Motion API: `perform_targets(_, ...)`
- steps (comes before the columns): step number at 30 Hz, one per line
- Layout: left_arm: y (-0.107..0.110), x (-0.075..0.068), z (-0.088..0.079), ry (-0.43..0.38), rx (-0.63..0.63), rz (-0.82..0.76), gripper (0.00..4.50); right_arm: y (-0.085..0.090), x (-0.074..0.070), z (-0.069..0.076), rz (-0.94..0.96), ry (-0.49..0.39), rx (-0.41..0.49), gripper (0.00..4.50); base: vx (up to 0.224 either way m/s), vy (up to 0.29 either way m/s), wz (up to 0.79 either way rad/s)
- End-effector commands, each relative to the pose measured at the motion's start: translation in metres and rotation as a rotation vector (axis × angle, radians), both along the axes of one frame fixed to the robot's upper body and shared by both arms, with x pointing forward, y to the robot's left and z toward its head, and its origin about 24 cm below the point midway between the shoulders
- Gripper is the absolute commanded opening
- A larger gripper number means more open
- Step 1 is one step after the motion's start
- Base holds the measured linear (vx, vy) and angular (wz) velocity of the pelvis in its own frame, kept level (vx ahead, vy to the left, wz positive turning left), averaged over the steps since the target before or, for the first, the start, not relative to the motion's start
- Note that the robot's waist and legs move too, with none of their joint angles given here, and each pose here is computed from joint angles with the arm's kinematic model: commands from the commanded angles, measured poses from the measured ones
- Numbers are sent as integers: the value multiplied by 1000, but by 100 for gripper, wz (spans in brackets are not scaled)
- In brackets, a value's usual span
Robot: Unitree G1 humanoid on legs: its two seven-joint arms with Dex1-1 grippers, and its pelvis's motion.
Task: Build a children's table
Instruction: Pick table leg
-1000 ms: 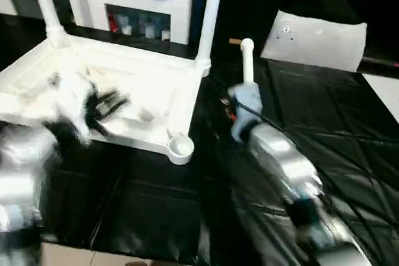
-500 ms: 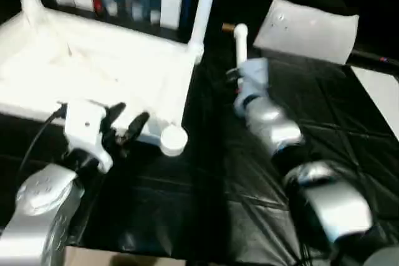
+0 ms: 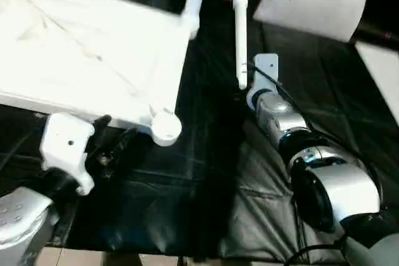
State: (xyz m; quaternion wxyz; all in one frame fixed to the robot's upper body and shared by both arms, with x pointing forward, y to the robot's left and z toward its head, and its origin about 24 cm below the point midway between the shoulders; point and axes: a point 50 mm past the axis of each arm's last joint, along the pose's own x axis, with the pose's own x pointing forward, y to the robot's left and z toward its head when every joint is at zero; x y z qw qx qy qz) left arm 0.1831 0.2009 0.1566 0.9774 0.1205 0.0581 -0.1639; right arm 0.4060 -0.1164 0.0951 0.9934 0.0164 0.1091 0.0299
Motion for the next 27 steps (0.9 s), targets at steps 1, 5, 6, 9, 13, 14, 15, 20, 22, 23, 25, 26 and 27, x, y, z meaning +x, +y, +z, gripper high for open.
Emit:
perform_targets(1,-5,-7,10,-35,10,-22,264,-8,1,0,-33,0,27,450,0,0,0)
perform_targets(5,-2,-9,17,-49,29,-20,264,-7,1,2,-23,-10,107,450,0,0,0)
perform_targets(6,-2,-9,18,-46,32,-20,264,-6,1,3,-18,-18,138,450,0,0,0)
perform_targets(9,-2,-9,19,-45,39,-32,272,-5,2,5,-3,-37,207,433,0,0,0)
perform_targets(13,-3,-9,20,-40,34,-44,276,-4,2,7,22,-52,202,403,0,0,0)
perform_targets(14,-5,-9,20,-38,25,-70,276,-4,2,7,29,-55,197,389,0,0,0)
perform_targets(15,-6,-9,20,-37,21,-79,276,-4,2,7,31,-56,195,377,0,0,0)
perform_targets(20,-12,-11,17,-11,15,-141,276,-2,2,8,63,-62,175,338,0,0,0)
perform_targets(22,-13,-12,16,-5,13,-154,276,-2,2,8,64,-62,175,318,0,0,0)
perform_targets(23,-14,-12,16,-2,10,-160,276,-3,2,8,61,-62,178,305,0,0,0)
perform_targets(25,-14,-13,15,1,11,-161,276,-3,2,8,58,-61,179,294,0,0,0)
perform_targets(26,-14,-13,15,2,11,-163,276,-4,2,8,56,-59,180,288,0,0,0)
perform_targets(27,-14,-13,15,3,10,-165,276,-4,2,8,54,-58,181,283,0,0,0)
